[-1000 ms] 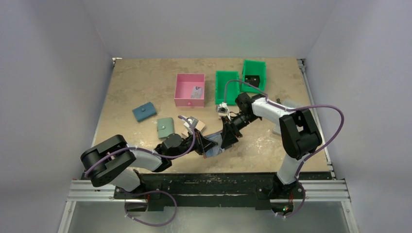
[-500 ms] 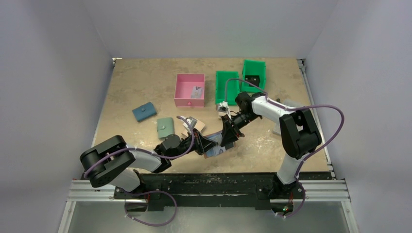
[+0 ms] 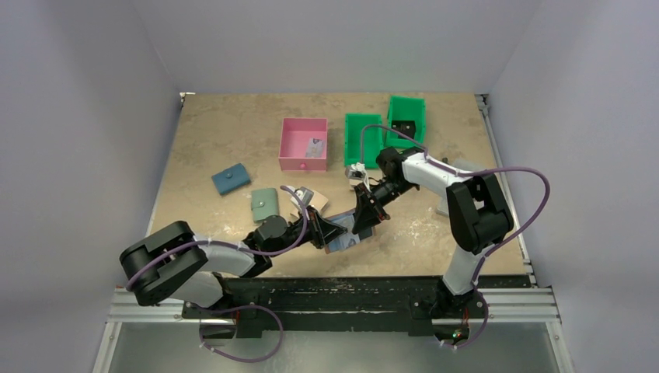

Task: Take the credit cards out of the card holder
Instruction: Remove the credit card from the card holder.

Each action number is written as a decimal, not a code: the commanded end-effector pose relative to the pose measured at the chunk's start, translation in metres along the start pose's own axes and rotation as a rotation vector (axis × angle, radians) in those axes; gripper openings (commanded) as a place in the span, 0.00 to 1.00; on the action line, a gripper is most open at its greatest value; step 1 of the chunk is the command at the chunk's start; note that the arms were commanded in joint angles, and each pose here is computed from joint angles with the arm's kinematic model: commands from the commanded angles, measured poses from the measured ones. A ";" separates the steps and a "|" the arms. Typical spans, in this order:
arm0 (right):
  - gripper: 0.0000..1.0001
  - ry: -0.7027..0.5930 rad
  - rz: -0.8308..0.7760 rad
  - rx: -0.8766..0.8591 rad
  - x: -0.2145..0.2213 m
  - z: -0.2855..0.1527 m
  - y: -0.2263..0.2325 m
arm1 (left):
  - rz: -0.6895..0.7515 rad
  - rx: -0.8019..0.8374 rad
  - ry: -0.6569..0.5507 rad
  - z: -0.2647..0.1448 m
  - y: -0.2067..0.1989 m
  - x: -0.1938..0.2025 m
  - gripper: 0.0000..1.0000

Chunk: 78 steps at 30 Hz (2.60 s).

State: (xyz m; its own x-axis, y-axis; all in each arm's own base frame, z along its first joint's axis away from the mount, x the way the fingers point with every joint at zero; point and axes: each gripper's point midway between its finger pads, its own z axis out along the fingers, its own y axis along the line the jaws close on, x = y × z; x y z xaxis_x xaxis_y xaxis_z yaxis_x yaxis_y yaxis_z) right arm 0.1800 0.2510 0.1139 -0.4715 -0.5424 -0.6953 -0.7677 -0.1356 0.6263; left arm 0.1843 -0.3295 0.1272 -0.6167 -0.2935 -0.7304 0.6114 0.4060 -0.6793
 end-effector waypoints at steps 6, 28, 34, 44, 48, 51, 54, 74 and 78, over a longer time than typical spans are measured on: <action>0.00 -0.017 -0.003 -0.036 -0.007 -0.002 0.008 | 0.021 -0.069 -0.065 -0.003 0.011 -0.015 0.00; 0.00 0.034 -0.103 -0.032 0.000 -0.006 0.011 | -0.007 -0.088 -0.091 -0.017 0.007 -0.025 0.67; 0.00 0.036 -0.097 -0.020 0.000 -0.006 0.008 | -0.021 -0.072 -0.105 -0.021 0.003 -0.027 0.71; 0.00 0.038 -0.093 0.002 -0.001 -0.006 0.005 | -0.034 -0.045 -0.059 -0.020 -0.002 -0.019 0.63; 0.00 0.039 -0.091 0.004 -0.001 -0.006 0.004 | -0.032 -0.041 -0.050 -0.020 -0.002 -0.017 0.53; 0.00 0.041 -0.090 0.006 0.000 -0.006 0.003 | -0.035 -0.039 -0.036 -0.019 -0.001 -0.013 0.48; 0.00 0.042 -0.085 0.007 0.000 -0.006 0.002 | -0.038 -0.027 -0.026 -0.018 -0.002 -0.010 0.40; 0.00 0.119 0.056 0.128 0.024 -0.007 -0.036 | -0.048 -0.092 0.023 -0.039 0.033 0.024 0.00; 0.00 0.140 0.087 0.149 0.031 -0.006 -0.044 | -0.077 -0.144 0.073 -0.044 0.049 0.041 0.00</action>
State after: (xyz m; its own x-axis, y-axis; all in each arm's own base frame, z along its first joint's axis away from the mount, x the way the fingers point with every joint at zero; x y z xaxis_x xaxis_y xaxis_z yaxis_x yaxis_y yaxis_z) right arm 0.1929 0.2359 0.0743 -0.4590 -0.6576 -0.5974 -0.7847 -0.0152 0.6197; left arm 0.1690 -0.2863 0.0747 -0.6845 -0.2668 -0.6784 0.4990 0.5069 -0.7029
